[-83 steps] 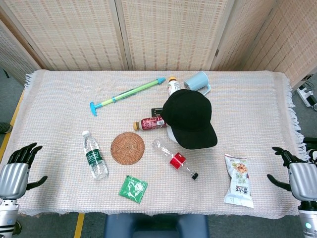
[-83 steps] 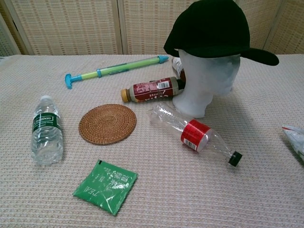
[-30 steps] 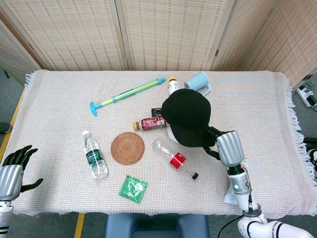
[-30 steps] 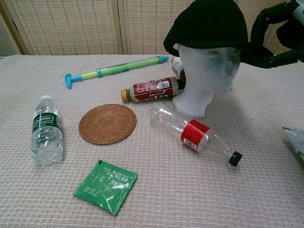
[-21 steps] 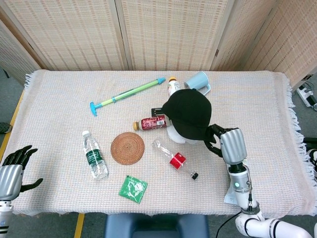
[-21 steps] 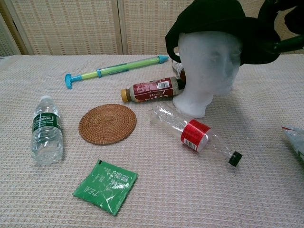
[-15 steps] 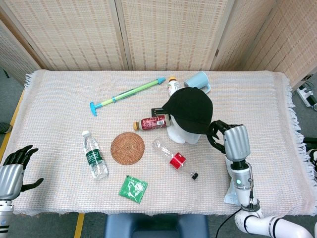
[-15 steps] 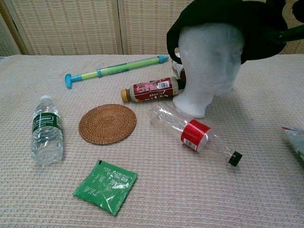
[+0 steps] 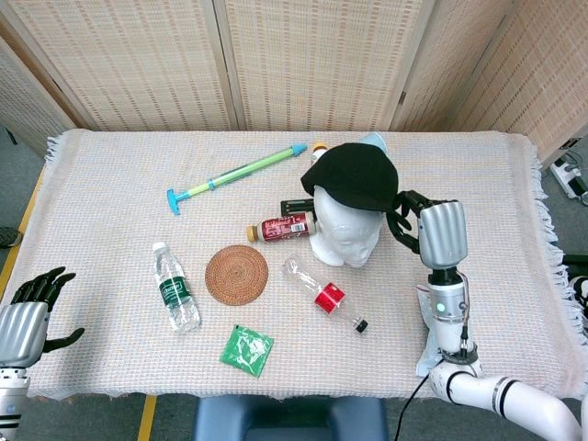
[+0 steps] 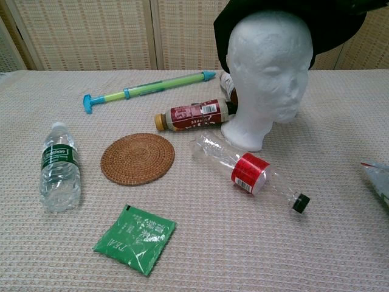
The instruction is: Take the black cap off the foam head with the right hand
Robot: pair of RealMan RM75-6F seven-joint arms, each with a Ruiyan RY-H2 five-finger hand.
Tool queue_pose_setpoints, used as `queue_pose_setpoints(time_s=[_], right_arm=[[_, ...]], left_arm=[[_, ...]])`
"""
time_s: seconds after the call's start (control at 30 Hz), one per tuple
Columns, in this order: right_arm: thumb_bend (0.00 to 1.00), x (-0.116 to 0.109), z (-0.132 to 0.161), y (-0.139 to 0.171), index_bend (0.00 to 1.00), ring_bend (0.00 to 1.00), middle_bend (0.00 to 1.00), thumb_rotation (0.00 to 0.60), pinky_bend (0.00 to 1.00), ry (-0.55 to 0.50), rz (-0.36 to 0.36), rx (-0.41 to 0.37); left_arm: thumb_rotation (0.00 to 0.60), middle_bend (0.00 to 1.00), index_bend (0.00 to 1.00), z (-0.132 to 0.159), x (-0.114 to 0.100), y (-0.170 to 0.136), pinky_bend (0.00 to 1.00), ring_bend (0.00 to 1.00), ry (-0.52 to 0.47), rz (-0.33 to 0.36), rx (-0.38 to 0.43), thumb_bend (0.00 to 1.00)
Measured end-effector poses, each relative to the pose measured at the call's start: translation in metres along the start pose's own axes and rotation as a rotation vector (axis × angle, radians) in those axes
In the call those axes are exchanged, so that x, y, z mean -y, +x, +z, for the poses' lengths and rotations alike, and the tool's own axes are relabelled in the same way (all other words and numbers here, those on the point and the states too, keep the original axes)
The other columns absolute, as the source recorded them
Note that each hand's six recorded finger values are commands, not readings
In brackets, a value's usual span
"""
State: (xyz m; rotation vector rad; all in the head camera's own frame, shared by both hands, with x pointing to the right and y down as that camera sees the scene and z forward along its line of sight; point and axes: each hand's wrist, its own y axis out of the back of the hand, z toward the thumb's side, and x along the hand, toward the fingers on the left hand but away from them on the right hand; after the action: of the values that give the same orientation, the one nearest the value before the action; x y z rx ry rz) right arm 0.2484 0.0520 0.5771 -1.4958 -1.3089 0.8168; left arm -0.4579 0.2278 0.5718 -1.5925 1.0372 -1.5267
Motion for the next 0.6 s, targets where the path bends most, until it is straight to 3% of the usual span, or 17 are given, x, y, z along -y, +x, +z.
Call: queue_pose_setpoints(time_s=[0.4,0.6], right_arm=[[0.62,0.002,-0.023,-0.035,0.81,0.93,0.67,0.6,1.0,0.076,0.005,0.05],[0.62,-0.015,-0.049,-0.039,0.81,0.93,0.67,0.6,1.0,0.142,-0.001,0.075]], left_arm=[[0.6,0.17,0.21,0.002,0.002,0.002,0.21,0.17,0.006,-0.007,0.003,0.09],[0.6,0.17,0.21,0.005,0.004,0.004,0.21,0.17,0.004,-0.012,0.013,0.09]])
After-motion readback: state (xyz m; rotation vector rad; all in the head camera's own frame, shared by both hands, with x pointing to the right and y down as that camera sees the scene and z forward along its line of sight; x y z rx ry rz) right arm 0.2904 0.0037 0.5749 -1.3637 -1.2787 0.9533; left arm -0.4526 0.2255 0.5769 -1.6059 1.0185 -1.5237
